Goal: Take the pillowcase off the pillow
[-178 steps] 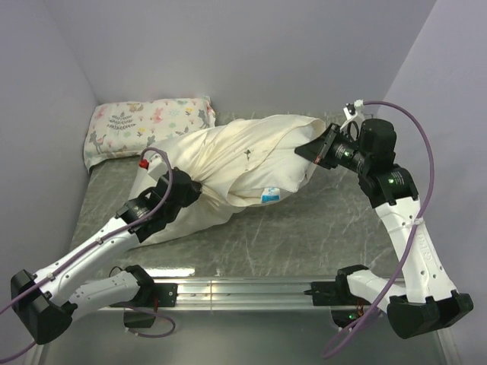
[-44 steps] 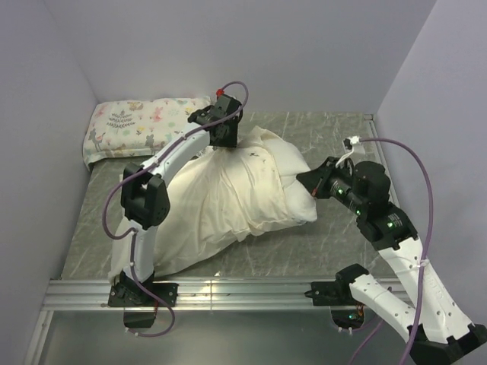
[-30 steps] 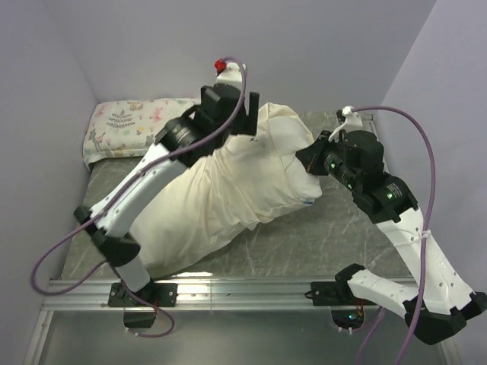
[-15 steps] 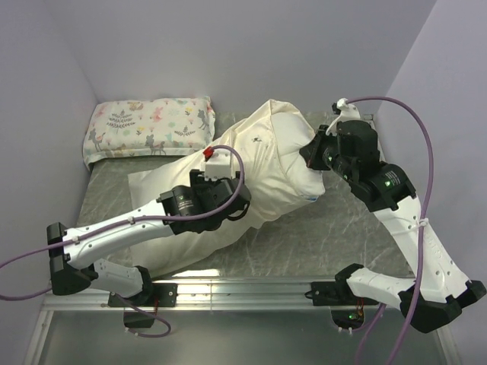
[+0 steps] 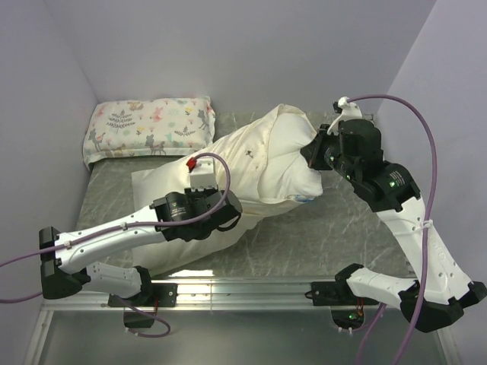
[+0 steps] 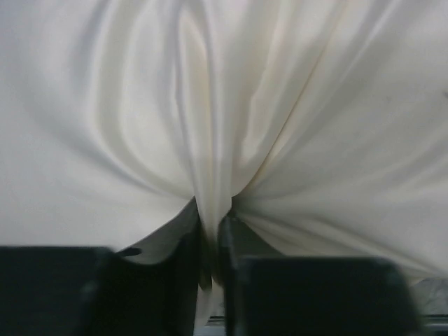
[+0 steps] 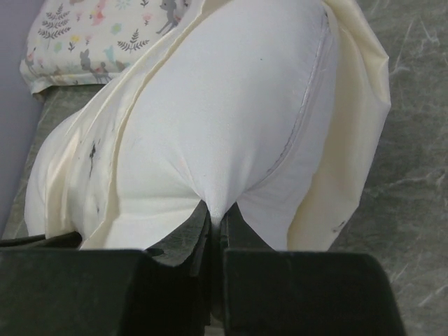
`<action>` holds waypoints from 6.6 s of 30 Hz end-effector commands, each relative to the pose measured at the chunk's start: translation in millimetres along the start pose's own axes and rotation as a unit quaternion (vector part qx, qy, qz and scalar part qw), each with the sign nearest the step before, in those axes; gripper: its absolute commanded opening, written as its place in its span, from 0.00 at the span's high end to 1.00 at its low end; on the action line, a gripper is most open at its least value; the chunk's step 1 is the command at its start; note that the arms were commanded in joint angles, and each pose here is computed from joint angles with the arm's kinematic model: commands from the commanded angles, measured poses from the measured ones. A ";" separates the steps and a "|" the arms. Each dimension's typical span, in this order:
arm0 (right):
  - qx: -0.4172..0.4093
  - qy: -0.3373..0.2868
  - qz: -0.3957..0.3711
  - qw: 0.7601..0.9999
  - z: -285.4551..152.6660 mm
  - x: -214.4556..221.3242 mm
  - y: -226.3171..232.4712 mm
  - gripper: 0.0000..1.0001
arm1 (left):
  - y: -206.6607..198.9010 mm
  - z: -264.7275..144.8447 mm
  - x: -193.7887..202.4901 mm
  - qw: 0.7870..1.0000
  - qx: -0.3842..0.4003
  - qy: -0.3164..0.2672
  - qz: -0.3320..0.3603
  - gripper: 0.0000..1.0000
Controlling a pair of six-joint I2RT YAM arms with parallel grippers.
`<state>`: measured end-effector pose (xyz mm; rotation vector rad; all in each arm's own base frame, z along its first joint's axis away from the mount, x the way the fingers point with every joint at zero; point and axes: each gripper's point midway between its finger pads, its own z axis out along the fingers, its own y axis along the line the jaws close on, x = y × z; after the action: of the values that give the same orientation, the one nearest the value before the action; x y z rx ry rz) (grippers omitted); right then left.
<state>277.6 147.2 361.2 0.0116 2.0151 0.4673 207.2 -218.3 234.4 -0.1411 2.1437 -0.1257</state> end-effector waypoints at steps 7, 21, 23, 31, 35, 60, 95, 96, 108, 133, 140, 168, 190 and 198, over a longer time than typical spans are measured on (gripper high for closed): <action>0.030 -0.197 0.027 0.980 -63.9 -115.3 -12.3 1.00 | 132.0 -18.4 -65.1 0.981 -0.166 -0.068 -0.071 1.00; -0.051 -0.087 0.018 0.995 -43.5 -21.0 -2.5 1.00 | 146.1 -107.9 -245.6 0.963 -0.165 -0.202 -0.063 1.00; -0.084 -0.070 0.017 0.994 -39.8 3.2 8.2 1.00 | 134.5 -107.3 -255.5 0.967 -0.152 -0.200 -0.047 1.00; -0.223 0.103 0.013 0.969 -22.8 164.3 65.7 1.00 | 73.9 -57.8 -246.0 0.981 -0.111 -0.147 0.062 1.00; -0.301 0.172 -0.012 0.938 -35.1 218.0 106.3 1.00 | 27.9 -20.2 -240.6 0.981 -0.101 -0.124 0.110 0.98; -0.163 0.042 0.085 0.982 -20.0 180.1 48.6 0.99 | -148.4 185.9 -70.1 0.970 0.112 0.076 0.202 0.59; -0.013 -0.078 0.146 0.986 -38.8 108.7 -43.6 0.11 | -155.9 52.9 -243.3 0.956 0.246 -0.145 0.072 0.14; -0.016 -0.061 0.140 0.988 -37.2 115.8 -41.9 0.13 | -154.2 48.0 -241.0 0.955 0.252 -0.142 0.069 0.14; -0.088 0.027 0.159 0.983 -1.4 207.3 -30.7 0.16 | -120.6 8.4 -28.5 0.955 0.253 -0.001 0.154 0.14; -0.212 -0.011 0.167 0.963 -28.5 122.7 38.9 1.00 | -179.0 -46.4 75.8 0.941 0.286 -0.018 0.179 0.10; -0.209 -0.011 0.166 0.964 -11.8 107.6 52.3 1.00 | -177.4 -44.2 76.2 0.951 0.264 -0.036 0.159 0.11; -0.136 -0.017 0.117 0.984 -7.3 118.3 19.5 0.39 | -116.6 -13.7 33.8 0.983 0.164 -0.081 0.003 0.99; -0.057 0.032 0.087 0.994 34.3 217.1 -29.9 0.14 | -164.6 14.5 2.7 0.973 0.225 -0.044 -0.008 1.00; 0.051 -0.009 0.081 0.995 26.0 178.0 -65.8 1.00 | -111.1 37.7 -40.8 0.984 0.160 -0.079 -0.012 0.99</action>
<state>204.1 159.0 137.4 0.1193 2.1606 0.5764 237.3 -358.5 223.2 0.1129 2.0204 -0.4900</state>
